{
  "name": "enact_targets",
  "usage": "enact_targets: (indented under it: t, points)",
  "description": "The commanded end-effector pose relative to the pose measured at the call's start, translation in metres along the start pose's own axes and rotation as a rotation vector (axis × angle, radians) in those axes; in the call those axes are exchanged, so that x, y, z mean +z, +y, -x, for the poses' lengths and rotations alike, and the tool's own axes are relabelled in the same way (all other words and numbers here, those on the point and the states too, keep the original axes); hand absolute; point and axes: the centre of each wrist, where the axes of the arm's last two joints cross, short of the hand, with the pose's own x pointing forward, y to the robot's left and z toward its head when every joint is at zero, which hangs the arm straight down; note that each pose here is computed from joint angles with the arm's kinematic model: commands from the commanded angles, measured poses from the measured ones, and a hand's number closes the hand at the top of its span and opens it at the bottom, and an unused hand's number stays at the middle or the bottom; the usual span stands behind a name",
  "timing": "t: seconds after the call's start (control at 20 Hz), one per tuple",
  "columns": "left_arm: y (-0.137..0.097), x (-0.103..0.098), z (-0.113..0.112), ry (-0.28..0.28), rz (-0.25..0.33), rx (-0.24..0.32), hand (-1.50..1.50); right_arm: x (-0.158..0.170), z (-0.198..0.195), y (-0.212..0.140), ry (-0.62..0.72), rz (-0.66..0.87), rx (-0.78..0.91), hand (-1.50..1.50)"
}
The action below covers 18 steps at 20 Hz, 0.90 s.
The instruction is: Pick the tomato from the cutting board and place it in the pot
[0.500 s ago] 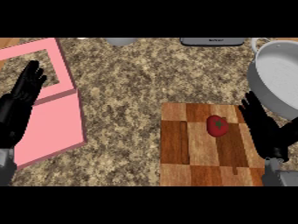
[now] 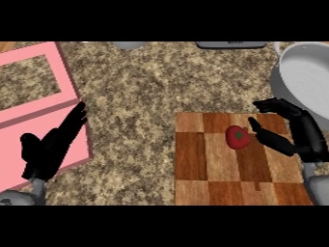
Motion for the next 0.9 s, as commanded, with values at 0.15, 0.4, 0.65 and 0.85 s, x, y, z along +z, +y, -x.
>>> enact_targets:
  t: [0.15, 0.4, 0.65, 0.85]
  points:
    - [-0.025, 0.004, 0.033, 0.097, 0.074, 0.023, 0.00, 0.021, -0.020, 0.043, -0.442, 0.283, -0.078, -1.50]
    - [-0.013, -0.014, 0.043, 0.087, 0.082, 0.042, 0.00, 0.052, -0.053, 0.016, -0.313, 0.106, 0.023, -1.50]
    - [-0.024, -0.020, 0.028, 0.098, 0.083, 0.035, 0.00, 0.045, -0.077, -0.017, -0.055, -0.001, 0.128, -1.50]
    - [-0.033, -0.013, 0.031, 0.088, 0.105, 0.041, 0.00, 0.024, -0.096, 0.007, 0.055, -0.044, 0.050, -1.50]
